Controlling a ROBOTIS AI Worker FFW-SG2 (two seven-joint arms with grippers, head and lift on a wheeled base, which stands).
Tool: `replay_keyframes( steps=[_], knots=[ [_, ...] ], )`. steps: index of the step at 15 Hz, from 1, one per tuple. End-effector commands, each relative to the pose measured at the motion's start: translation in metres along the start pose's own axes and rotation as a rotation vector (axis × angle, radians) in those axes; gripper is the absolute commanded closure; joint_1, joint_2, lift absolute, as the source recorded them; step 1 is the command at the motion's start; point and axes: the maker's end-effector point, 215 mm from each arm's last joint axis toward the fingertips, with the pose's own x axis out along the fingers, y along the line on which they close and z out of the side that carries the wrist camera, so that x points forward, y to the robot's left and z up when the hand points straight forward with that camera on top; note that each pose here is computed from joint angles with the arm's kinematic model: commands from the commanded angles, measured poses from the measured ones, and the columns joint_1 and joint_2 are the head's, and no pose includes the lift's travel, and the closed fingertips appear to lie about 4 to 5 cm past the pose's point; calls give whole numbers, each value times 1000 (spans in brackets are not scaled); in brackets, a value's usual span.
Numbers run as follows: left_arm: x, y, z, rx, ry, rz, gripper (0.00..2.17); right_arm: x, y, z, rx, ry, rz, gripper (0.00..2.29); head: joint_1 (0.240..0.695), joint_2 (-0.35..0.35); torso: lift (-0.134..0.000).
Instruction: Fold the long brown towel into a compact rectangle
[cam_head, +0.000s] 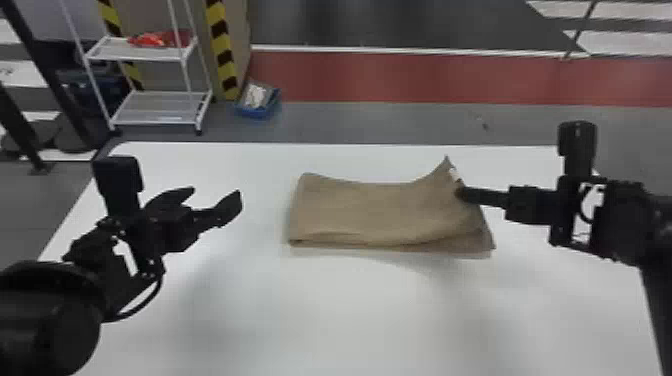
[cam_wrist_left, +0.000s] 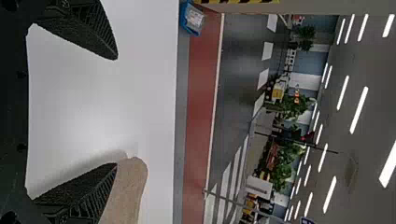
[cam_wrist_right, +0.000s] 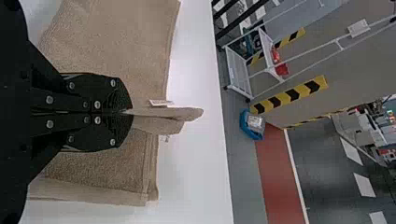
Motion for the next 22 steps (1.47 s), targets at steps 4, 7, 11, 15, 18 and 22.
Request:
replay_keyframes(
  steps=[4, 7, 11, 15, 18, 22],
  knots=[
    [-1, 2, -1, 2, 6, 4, 70, -35, -18, 23, 32, -57, -16, 1180, 695, -26, -123],
    [0, -1, -5, 6, 13, 0, 70, -19, -42, -3, 59, -16, -51, 1180, 695, -51, -123],
    [-4, 5, -10, 2, 19, 11, 70, -3, -51, -19, 44, 22, -72, 1180, 695, -66, -123],
    [-4, 7, -9, 3, 18, 13, 70, 0, -53, -30, 58, 39, -69, 1180, 695, -61, -123],
    [-4, 7, -6, 6, 15, 14, 70, -23, -27, -3, 53, -60, -9, 1180, 695, -56, -123],
    [-4, 9, -6, 7, 16, 16, 70, -49, -30, 27, 72, -118, -7, 1180, 695, -48, -123]
  ],
)
